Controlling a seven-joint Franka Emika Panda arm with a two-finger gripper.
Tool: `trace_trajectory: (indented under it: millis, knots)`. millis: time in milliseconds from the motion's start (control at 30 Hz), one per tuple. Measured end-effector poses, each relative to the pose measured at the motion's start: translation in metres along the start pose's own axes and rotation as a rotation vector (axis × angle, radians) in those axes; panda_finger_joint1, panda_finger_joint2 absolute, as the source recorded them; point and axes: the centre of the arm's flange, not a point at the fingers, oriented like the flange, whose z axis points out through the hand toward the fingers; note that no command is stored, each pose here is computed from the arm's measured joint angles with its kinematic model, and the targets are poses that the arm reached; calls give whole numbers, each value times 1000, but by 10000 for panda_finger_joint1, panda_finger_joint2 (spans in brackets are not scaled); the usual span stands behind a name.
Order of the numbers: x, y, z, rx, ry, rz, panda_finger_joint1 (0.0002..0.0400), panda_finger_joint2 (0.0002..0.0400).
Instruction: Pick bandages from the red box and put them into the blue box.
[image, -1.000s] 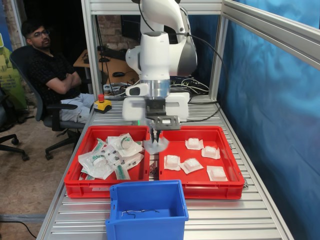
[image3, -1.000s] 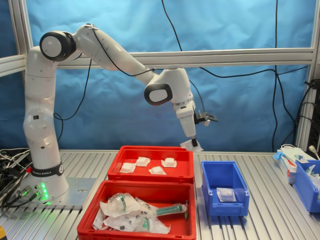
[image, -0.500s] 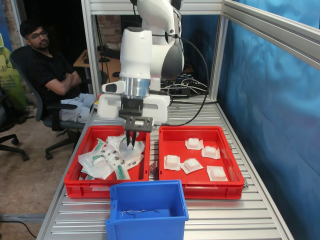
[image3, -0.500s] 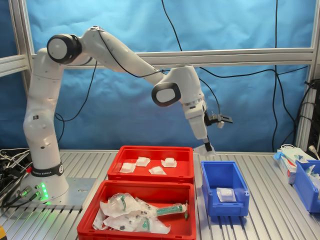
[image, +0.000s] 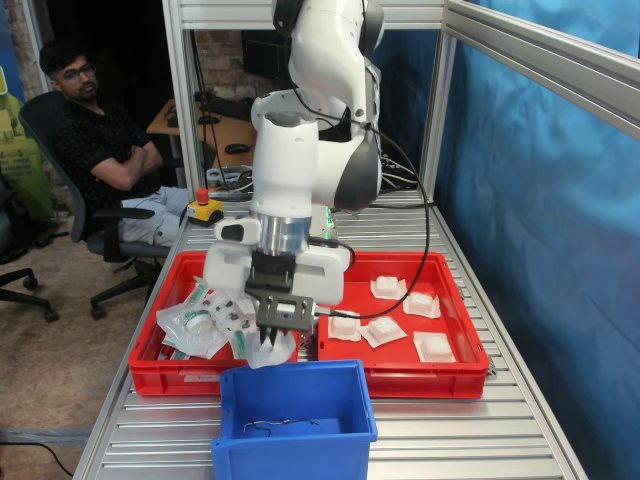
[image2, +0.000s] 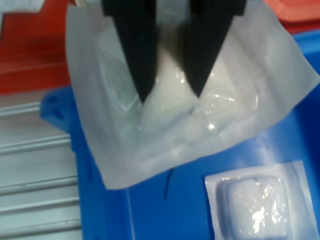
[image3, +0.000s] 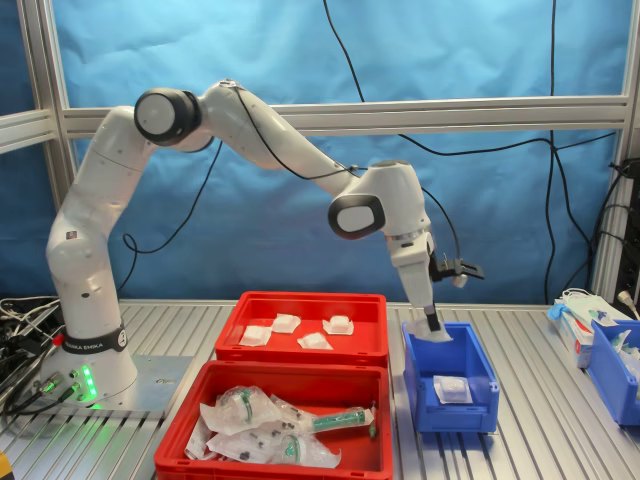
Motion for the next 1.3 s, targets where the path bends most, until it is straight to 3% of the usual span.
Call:
trace_trajectory:
  millis: [433,767,1300]
  knots:
    - [-5,-23,34,-11,12,-8,37,37]
    - [-5,-29,36,-6,17,-11,37,37]
    - [-6,-30,40,15,-2,30,37,37]
